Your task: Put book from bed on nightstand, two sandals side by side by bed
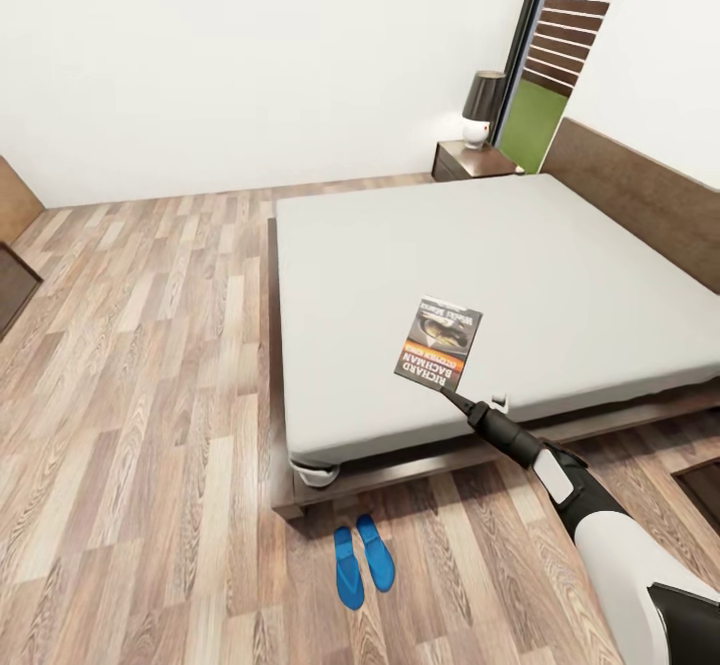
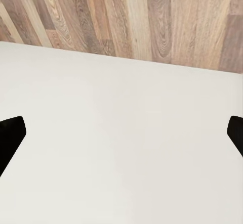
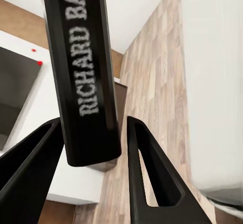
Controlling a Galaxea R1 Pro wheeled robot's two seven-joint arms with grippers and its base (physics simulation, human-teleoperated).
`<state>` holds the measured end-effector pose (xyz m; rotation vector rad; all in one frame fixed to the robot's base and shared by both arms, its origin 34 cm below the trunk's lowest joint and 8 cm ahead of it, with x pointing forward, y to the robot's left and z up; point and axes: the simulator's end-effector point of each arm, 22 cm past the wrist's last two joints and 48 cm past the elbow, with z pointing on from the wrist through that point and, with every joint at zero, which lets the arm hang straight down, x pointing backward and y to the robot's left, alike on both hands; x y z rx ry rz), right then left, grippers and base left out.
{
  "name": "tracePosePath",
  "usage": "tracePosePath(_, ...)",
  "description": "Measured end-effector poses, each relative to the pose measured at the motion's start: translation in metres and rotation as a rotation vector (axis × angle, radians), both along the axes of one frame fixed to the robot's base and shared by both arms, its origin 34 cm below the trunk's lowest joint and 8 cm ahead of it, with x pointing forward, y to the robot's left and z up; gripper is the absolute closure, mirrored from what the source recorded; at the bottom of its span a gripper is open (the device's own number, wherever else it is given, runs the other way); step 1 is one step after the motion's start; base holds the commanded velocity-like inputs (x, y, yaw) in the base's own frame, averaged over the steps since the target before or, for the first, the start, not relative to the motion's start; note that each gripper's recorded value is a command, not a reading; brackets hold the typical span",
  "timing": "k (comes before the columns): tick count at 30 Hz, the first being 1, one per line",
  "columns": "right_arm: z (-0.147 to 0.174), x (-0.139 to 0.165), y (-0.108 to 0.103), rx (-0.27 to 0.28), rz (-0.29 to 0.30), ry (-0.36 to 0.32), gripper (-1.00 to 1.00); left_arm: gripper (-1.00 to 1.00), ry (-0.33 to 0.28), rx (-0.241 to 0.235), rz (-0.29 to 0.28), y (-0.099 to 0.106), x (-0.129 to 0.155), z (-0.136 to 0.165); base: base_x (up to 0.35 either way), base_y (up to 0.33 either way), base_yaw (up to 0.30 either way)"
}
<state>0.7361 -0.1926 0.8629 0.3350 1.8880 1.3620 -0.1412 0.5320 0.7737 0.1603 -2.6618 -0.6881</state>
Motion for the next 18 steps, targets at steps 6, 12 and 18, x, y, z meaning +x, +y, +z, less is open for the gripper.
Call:
tracePosePath(6, 0.003, 0.001, 0.003, -0.005, -0.001, 0.005, 1.0, -1.0, -0.008, -0.005, -0.002, -0.001, 0.002, -0.003, 0.0, 0.0, 0.0)
tracePosePath(12, 0.006, 0.003, 0.015, 0.004, 0.001, 0.011, 1.0, -1.0, -0.016, -0.006, -0.002, -0.002, 0.004, -0.005, 0.0, 0.0, 0.0)
tracePosePath(18, 0.0, -0.007, 0.022, 0.01, 0.003, 0.036, 1.0, -1.0, -0.026, -0.006, -0.003, -0.002, 0.006, -0.008, 0.0, 0.0, 0.0)
